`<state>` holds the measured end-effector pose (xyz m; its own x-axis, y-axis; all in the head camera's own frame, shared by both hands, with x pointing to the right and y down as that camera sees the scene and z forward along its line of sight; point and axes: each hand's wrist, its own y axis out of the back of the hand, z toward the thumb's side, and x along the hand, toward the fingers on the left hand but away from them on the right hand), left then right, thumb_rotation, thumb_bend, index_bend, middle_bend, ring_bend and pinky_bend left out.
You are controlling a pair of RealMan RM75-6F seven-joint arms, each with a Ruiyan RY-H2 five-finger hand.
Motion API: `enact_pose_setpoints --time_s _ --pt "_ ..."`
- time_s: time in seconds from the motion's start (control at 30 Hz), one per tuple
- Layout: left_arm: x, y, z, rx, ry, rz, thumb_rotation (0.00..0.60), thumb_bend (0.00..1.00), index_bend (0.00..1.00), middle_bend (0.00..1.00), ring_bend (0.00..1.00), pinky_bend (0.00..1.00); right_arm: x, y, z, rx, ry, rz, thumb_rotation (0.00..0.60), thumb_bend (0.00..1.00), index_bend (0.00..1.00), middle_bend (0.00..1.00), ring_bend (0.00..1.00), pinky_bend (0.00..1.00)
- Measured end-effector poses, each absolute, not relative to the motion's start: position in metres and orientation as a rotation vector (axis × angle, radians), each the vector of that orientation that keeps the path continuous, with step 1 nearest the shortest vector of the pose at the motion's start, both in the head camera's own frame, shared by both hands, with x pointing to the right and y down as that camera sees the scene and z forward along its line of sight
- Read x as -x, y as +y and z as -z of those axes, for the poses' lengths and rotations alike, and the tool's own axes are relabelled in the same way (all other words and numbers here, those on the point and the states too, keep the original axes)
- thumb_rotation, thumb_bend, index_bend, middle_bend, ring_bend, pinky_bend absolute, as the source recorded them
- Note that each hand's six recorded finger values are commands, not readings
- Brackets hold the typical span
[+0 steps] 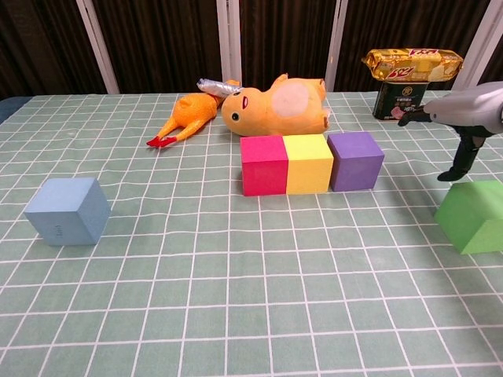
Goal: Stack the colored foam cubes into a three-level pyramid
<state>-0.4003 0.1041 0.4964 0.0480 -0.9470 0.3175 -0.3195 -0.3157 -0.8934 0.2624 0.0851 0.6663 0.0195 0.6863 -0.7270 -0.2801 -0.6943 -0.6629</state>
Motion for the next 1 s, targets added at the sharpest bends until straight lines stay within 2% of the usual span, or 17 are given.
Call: enact_pose_setpoints --time_s 0.33,1.0 --pt "0.400 0.105 -0.494 1.716 1.281 1.273 0.600 0.11 0.00 0.02 0.00 0.00 -0.259 0.096 -0.678 1.623 -0.373 -1.790 0.600 0.30 0.00 0.00 0.00 0.00" --pt "0.401 0.105 -0.499 1.714 1.275 1.290 0.600 0.10 0.00 0.02 0.00 0.00 -0.248 0.098 -0.687 1.669 -0.367 -1.757 0.600 0.30 0.00 0.00 0.00 0.00"
